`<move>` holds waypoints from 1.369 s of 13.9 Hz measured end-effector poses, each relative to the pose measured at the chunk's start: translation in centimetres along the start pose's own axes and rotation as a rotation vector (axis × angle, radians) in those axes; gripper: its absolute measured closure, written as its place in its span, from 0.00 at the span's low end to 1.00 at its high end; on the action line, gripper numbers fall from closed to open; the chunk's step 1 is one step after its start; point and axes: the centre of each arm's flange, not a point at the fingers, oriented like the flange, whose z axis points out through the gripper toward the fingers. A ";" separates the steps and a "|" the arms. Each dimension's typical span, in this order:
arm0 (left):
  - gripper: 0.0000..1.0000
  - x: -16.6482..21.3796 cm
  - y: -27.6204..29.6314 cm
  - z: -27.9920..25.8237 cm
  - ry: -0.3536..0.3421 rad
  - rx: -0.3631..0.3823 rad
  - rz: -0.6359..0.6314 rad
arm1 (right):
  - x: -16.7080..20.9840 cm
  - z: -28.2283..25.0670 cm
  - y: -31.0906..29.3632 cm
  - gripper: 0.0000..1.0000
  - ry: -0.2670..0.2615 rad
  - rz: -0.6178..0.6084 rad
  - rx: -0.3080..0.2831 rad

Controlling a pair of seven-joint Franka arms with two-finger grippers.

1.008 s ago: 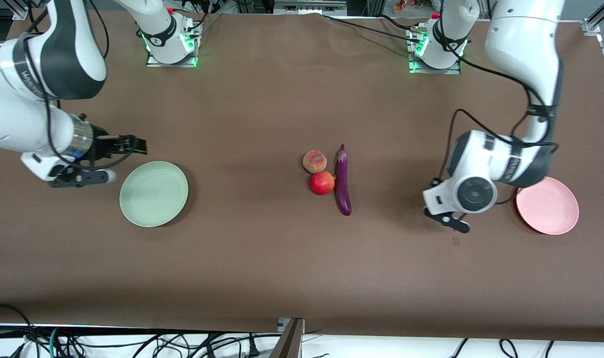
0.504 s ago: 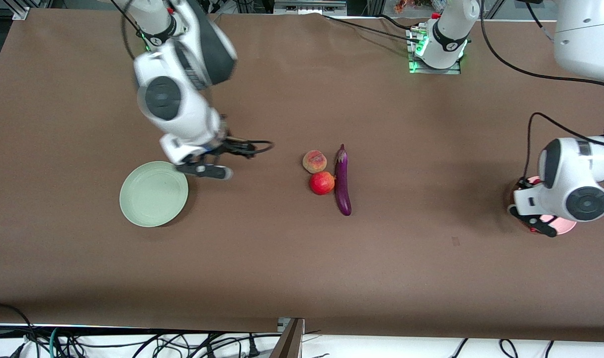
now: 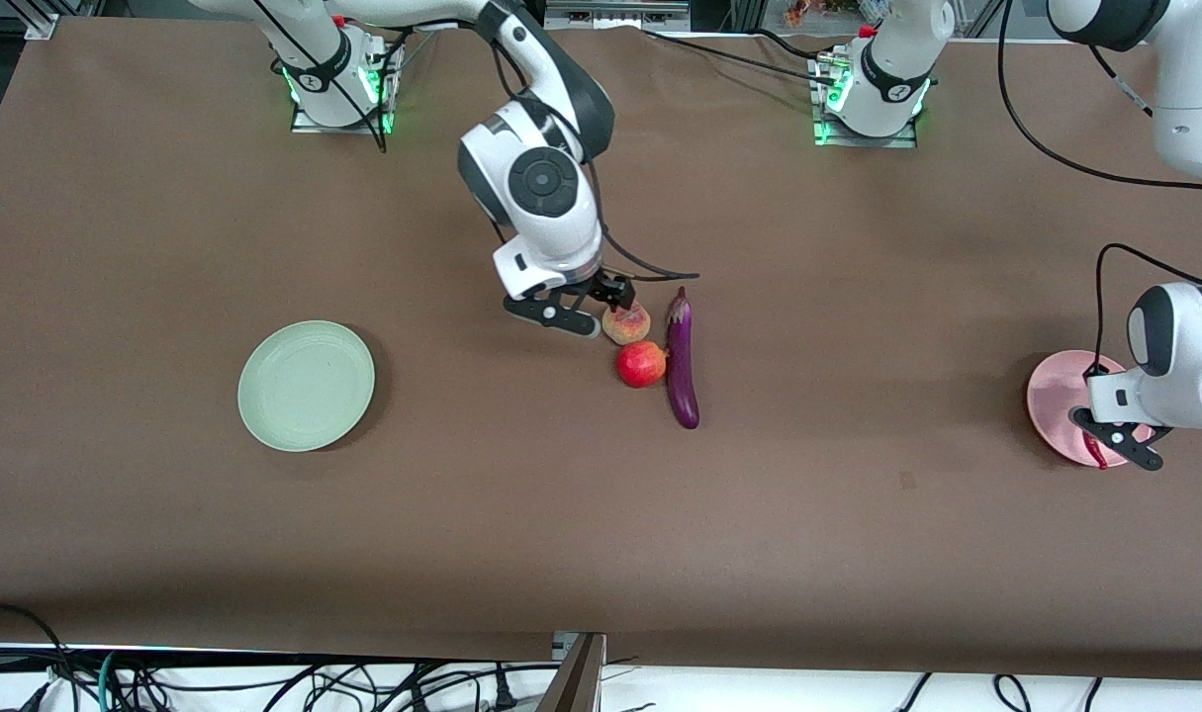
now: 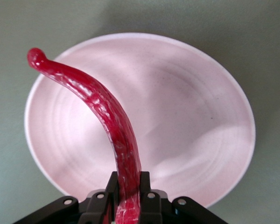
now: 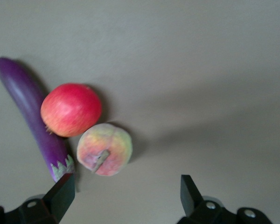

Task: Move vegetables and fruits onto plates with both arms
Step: 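Release the chili on the pink plate while the right gripper grasps the peach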

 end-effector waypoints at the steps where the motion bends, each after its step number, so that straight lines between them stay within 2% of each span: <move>1: 0.72 0.3 0.2 -0.1 0.003 0.000 0.005 | -1.0 1.1 -0.7 0.00 0.008 -0.043 -0.004; 4: 0.44 0.6 0.2 -0.4 0.009 0.005 0.008 | -2.8 4.0 -1.7 0.00 0.013 -0.150 -0.027; 8: 0.04 0.6 0.0 -1.0 0.015 0.012 0.011 | -2.9 5.8 -2.0 0.00 0.051 -0.250 -0.036; 9: 0.00 0.8 0.1 -1.8 0.020 0.014 0.013 | -3.0 6.0 -2.2 0.00 0.063 -0.263 -0.029; 11: 0.00 1.2 0.8 -5.2 0.044 -0.022 0.002 | -3.4 6.7 -2.6 0.00 0.077 -0.281 -0.016; 15: 0.00 2.0 4.2 -14.1 0.138 -0.141 -0.046 | -4.4 9.2 -3.0 0.00 0.077 -0.300 -0.026; 17: 0.00 2.8 6.4 -17.0 0.143 -0.186 -0.056 | -4.4 10.2 -2.8 0.00 0.083 -0.301 -0.024; 19: 0.00 3.8 8.5 -18.3 0.187 -0.297 -0.083 | -4.4 11.6 -2.2 0.00 0.098 -0.299 -0.008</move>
